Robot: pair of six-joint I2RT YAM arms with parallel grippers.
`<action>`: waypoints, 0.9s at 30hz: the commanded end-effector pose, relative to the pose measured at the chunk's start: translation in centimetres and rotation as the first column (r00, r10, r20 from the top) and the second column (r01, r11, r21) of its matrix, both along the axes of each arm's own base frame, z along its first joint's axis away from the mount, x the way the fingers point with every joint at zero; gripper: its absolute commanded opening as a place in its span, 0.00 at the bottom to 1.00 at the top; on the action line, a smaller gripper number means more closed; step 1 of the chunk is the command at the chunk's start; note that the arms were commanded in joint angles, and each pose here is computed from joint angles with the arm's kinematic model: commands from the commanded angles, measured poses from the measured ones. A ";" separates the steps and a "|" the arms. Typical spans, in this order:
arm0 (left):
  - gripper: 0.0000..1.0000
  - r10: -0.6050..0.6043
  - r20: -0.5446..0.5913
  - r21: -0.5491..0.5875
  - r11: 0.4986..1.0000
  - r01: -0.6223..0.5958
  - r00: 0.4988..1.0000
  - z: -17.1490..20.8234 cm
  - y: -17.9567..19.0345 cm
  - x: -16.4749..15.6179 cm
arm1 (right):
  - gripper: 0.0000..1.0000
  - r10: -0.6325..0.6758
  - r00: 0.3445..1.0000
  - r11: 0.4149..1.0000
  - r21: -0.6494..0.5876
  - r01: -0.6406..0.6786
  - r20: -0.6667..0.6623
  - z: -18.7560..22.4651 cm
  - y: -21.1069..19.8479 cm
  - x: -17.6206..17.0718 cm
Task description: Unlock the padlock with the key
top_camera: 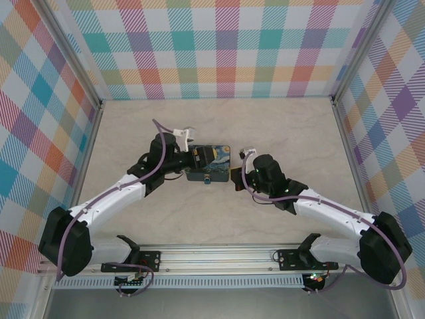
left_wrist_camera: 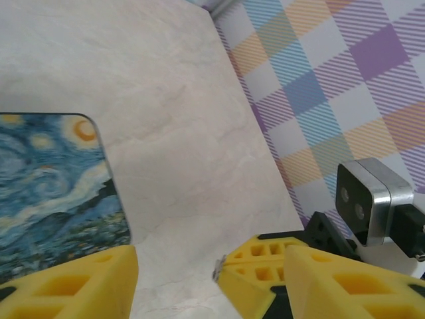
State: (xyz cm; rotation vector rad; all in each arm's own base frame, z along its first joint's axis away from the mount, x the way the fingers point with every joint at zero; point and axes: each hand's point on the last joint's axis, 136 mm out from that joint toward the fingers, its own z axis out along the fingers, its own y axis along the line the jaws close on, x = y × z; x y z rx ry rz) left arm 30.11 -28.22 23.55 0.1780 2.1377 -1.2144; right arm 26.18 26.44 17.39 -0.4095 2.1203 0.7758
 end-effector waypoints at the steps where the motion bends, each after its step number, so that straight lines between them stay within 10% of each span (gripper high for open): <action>1: 0.55 -0.078 0.045 0.000 0.997 0.078 0.996 1.3 -2.0 -0.5 | 0.00 0.048 0.995 0.997 0.061 -0.053 0.083 2.4 1.1 -0.3; 27: 0.26 -0.148 0.015 0.051 0.988 0.147 0.989 -1.0 -4.8 -1.3 | 0.00 0.041 0.994 0.989 0.139 -0.054 0.097 4.6 2.1 -0.2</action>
